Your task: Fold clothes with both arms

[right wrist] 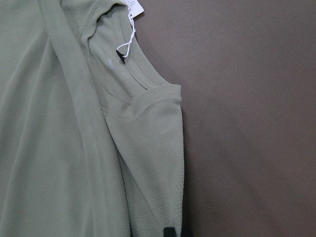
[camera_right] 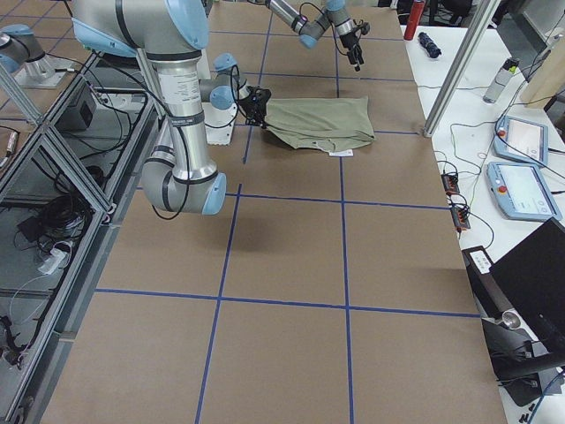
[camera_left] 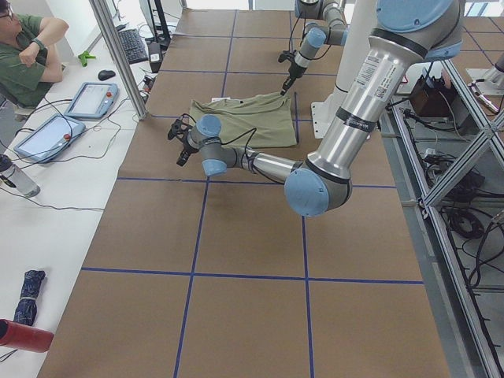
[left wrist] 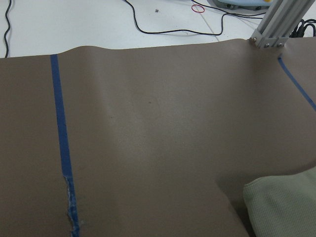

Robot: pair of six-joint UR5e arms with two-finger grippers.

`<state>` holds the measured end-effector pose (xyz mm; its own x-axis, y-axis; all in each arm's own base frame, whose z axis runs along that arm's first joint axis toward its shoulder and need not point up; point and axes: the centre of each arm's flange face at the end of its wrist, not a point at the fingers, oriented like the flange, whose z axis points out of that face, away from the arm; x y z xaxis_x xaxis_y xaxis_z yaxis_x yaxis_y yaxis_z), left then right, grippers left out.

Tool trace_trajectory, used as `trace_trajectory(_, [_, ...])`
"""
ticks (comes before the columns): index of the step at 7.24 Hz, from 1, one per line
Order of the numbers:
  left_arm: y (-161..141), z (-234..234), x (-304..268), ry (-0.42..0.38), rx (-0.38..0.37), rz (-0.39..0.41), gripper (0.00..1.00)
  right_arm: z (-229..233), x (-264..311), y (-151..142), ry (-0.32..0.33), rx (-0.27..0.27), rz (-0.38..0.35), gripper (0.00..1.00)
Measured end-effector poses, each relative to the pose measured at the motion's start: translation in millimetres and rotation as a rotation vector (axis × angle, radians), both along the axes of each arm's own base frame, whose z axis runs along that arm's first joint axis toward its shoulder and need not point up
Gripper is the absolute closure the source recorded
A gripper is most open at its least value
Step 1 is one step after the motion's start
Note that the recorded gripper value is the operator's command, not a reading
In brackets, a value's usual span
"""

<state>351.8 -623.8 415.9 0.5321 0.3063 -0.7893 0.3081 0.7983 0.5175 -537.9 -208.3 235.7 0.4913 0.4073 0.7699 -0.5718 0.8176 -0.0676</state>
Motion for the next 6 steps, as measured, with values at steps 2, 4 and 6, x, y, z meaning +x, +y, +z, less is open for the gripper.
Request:
trace_trajectory(2, [0.8, -3.4, -0.4, 0.011, -0.005, -0.003, 0.0, -1.6, 1.0, -9.0, 0.065, 0.062, -0.051, 0.0])
trace_trajectory(4, [1.7, -6.5, -0.4, 0.02, -0.008, -0.004, 0.0, -10.5, 6.1, -51.2, 0.137, 0.134, -0.167, 0.0])
trace_trajectory(6, [3.4, -11.0, 0.2, 0.029, -0.007, -0.003, 0.0, -22.8, -9.5, -81.2, 0.203, 0.18, -0.302, 0.15])
